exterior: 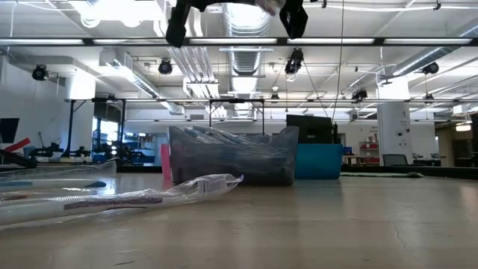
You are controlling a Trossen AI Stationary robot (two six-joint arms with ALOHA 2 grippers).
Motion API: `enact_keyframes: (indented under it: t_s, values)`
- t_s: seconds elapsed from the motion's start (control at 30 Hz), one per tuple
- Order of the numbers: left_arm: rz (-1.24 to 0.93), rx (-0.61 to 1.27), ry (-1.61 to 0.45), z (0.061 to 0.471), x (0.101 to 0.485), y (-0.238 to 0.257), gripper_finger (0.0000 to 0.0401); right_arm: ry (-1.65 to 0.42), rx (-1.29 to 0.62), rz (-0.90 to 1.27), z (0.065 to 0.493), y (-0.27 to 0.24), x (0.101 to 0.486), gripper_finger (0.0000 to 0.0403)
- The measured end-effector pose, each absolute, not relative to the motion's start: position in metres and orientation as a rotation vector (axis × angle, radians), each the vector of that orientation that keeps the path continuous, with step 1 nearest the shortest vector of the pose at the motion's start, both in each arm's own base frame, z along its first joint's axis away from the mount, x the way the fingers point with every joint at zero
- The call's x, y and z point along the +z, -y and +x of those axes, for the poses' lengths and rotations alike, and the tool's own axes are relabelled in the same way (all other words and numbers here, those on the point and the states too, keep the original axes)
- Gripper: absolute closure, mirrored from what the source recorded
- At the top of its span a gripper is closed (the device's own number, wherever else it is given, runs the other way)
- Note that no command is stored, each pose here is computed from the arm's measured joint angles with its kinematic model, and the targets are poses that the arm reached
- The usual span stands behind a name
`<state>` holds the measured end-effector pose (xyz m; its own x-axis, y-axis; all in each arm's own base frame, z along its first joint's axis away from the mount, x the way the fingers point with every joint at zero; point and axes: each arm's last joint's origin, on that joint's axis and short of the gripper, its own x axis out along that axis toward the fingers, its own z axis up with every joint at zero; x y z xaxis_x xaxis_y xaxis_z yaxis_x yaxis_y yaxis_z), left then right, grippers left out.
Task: Pick & Place Toothbrushes
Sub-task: Put the orange toothbrush into the blue bin
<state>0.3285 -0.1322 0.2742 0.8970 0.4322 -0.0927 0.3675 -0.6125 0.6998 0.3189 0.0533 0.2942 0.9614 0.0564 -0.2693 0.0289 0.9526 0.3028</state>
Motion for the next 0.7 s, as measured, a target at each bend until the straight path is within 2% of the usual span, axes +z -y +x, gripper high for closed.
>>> enact_keyframes:
  t_s: [0.17,0.4,0.57,0.7]
  values:
    - [2.302,0.084,-0.566,0.329,0.272,0.132,0.0351,-0.279,0.023,0.299,0.319,-0.054,0.295,0.0383]
    - [2.121,0.097,-0.521,0.328,0.27,0.134,0.0314,-0.311,0.024,0.272,0.318,-0.054,0.292,0.0385]
    - [1.896,0.159,-0.5,0.326,0.27,0.136,0.029,-0.338,-0.002,0.249,0.31,-0.049,0.296,0.0387]
    - [1.637,0.259,-0.509,0.325,0.269,0.134,0.0284,-0.365,-0.092,0.232,0.299,-0.04,0.301,0.0388]
